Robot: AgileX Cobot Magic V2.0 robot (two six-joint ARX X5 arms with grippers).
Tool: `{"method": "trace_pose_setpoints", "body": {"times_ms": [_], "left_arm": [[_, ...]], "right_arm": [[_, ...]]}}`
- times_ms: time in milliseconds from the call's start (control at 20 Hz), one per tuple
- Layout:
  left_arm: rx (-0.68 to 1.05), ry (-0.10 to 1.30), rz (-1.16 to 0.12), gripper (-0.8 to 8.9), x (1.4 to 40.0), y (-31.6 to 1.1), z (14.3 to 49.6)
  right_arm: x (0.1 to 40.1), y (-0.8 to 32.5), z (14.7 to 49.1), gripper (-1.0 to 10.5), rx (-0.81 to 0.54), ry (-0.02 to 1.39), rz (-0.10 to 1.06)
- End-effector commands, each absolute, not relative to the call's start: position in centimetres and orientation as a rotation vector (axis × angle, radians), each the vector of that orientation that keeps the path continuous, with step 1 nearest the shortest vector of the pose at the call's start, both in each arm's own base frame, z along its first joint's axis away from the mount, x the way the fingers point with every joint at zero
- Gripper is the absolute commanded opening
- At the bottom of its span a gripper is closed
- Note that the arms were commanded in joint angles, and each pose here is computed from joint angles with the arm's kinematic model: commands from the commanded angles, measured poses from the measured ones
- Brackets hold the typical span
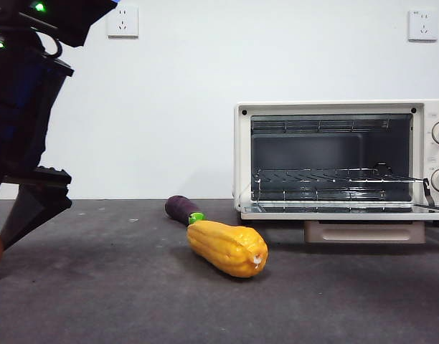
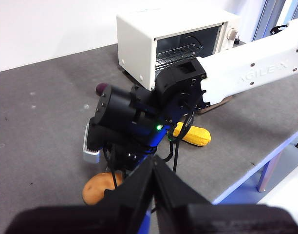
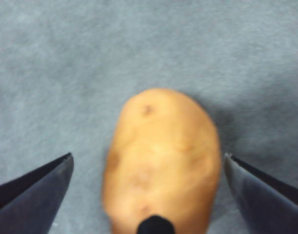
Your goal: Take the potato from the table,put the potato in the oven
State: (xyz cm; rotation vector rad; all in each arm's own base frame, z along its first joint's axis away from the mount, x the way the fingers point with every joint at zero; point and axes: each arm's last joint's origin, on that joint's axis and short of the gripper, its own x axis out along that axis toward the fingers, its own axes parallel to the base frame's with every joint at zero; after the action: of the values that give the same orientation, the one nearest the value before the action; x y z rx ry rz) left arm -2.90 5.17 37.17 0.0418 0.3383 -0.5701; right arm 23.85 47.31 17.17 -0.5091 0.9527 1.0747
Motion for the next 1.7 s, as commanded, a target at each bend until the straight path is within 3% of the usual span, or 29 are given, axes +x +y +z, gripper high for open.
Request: {"method": "trace_pose_setpoints", "body": {"times_ms": [50,150,250,300,700,1000,1200,1700], "left_arm": [[0.059,0.326,-0.574,-0.06,-2.9,5.2,37.1],[0.059,0.326,-0.574,-0.06,-2.9,5.2,37.1],[0.057,0.327,-0.575,-0.06,-2.9,5.2,37.1],[0.055,0.328,-0.578,-0.06,-2.9,5.2,37.1],[0.052,0.329,-0.581,-0.06,-2.9,5.2,37.1],[0.059,0.327,-0.581,-0.06,-2.9,5.2,37.1],[0.059,0.327,-0.581,-0.06,-2.9,5.2,37.1],[0.057,0.326,-0.574,-0.05,-2.9,5.2,37.1]], "right_arm": [[23.6,47.4,16.2,5.3,-0.539,0.98,1.072],[23.2,47.4,16.1,3.9,-0.551,1.003,1.068],[22.8,47.5,16.1,0.2,-0.557,1.007,1.074],[22.7,47.6,16.1,-0.1,-0.553,1.005,1.074],[22.8,47.3,17.2,0.0,-0.489,1.074,1.011],[23.2,45.6,24.4,0.0,-0.519,1.105,0.963],[23.6,43.5,29.3,0.0,-0.526,1.05,0.887],[22.5,41.0,34.8,0.0,-0.457,0.955,0.912]]}}
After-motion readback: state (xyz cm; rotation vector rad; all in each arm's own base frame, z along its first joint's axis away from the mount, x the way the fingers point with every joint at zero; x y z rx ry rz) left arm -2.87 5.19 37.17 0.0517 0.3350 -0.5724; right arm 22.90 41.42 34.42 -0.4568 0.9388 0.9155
